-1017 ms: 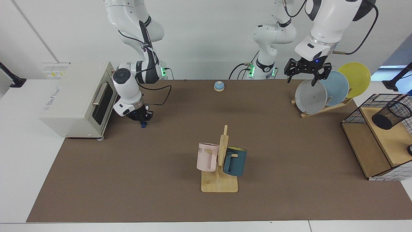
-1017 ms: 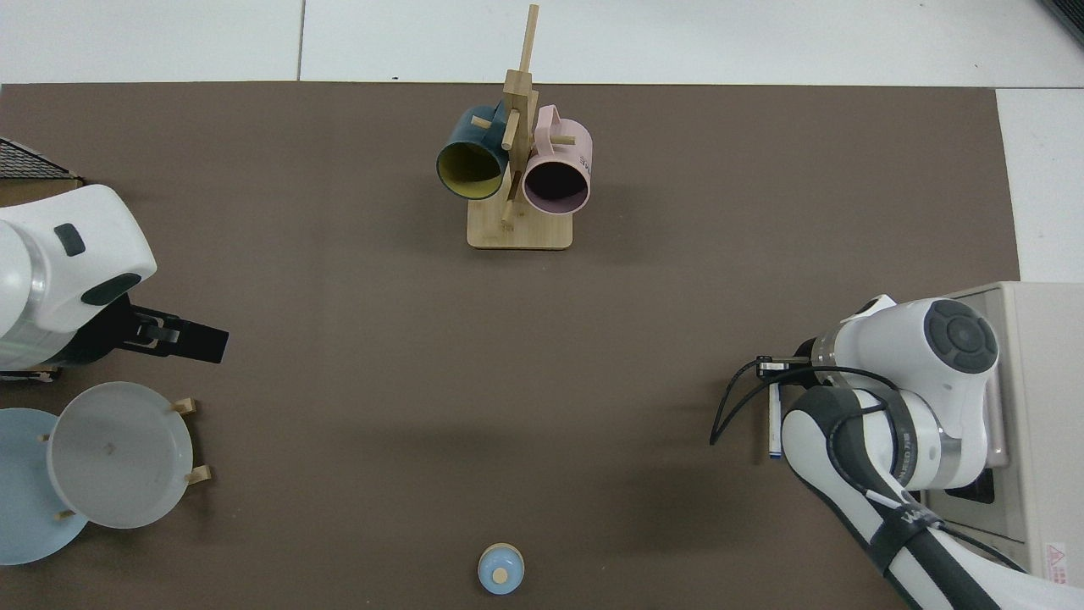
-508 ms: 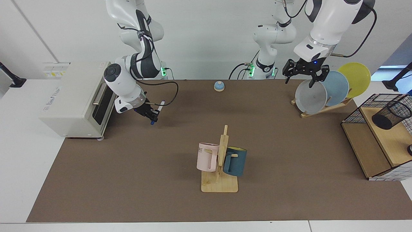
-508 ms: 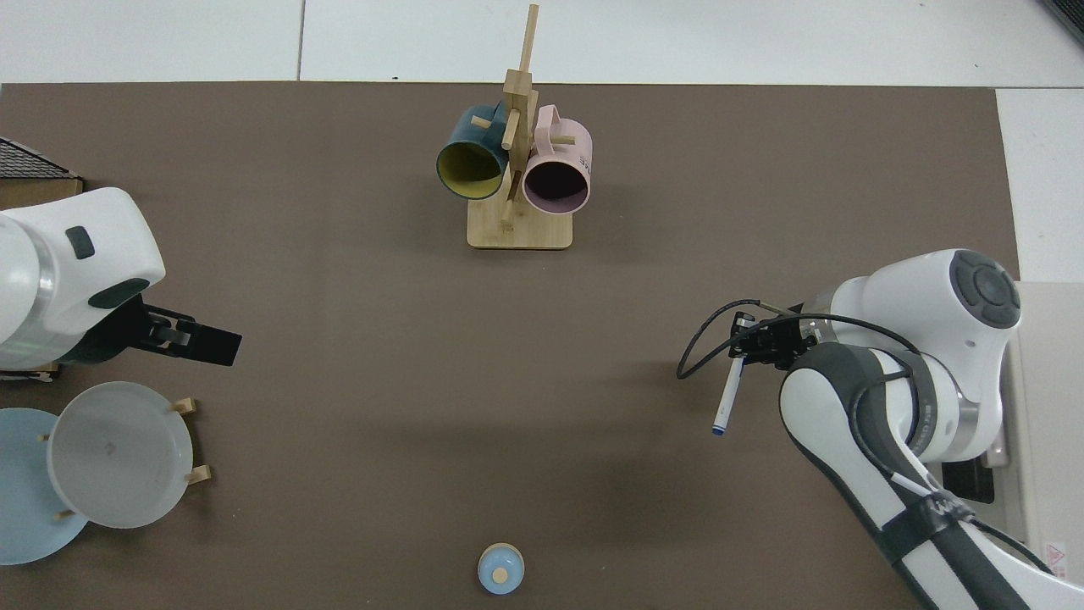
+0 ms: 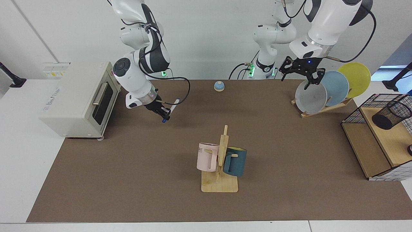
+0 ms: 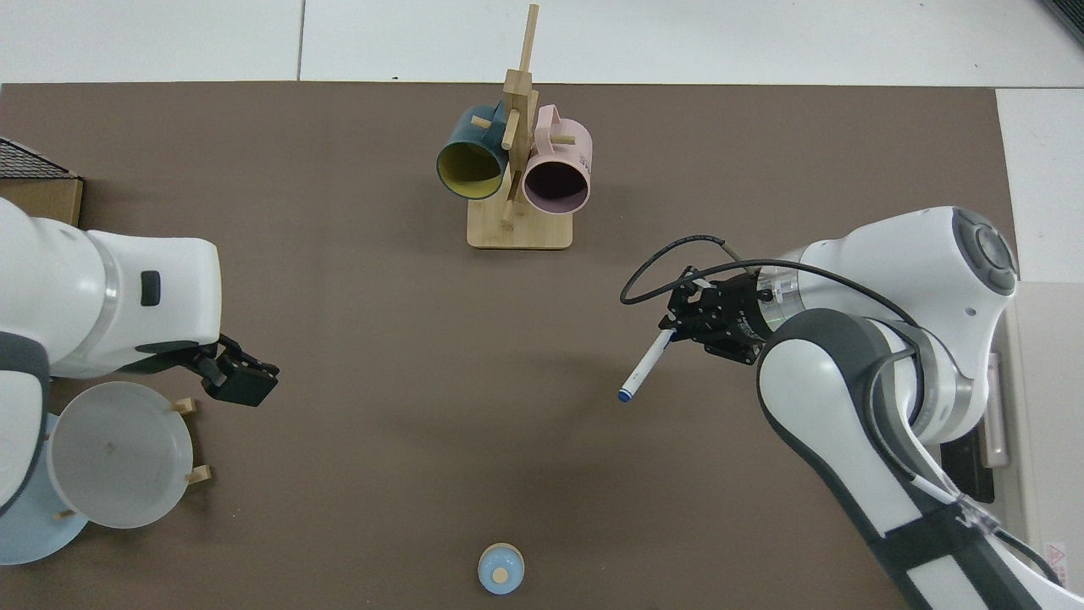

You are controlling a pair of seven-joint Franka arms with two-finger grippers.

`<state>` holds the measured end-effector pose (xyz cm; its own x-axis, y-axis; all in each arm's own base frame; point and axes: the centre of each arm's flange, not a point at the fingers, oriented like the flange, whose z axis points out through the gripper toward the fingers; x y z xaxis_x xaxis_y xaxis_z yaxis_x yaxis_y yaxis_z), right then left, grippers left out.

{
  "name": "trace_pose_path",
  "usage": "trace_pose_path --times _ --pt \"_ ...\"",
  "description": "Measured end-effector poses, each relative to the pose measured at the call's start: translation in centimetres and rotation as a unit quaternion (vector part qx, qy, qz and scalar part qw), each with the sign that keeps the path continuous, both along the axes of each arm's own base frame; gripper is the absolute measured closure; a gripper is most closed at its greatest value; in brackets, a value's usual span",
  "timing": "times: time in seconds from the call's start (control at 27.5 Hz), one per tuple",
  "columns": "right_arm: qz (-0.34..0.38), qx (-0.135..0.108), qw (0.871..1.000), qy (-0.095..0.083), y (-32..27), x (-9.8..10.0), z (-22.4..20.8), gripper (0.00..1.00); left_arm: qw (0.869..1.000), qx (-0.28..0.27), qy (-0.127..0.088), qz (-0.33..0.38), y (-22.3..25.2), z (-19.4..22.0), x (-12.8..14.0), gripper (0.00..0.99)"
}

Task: Put markers into pen holder
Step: 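Lift the marker with the right gripper while the left gripper approaches, then grasp the marker's free end with the left gripper while the right gripper holds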

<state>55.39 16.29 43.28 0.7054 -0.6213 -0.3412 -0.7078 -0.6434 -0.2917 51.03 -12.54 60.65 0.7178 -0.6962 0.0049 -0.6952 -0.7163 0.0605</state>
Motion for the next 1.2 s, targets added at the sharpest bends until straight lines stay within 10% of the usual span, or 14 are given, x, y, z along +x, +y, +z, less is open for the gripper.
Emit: trace_pose_path --times 0.29,0.76,1.2 --pt "-0.075 0.042 0.996 0.039 5.5 0.4 2.6 0.83 0.993 -0.012 -0.033 -0.114 -3.0 -0.3 -0.1 0.0" --pt "-0.19 0.146 0.966 0.099 9.7 1.5 4.5 0.83 0.947 -0.016 -0.073 -0.314 -8.4 -0.3 -1.3 0.0" --pt "-0.26 0.156 0.945 0.124 14.9 -0.2 5.5 0.83 0.902 -0.015 -0.123 -0.414 -12.3 0.0 -2.0 0.0"
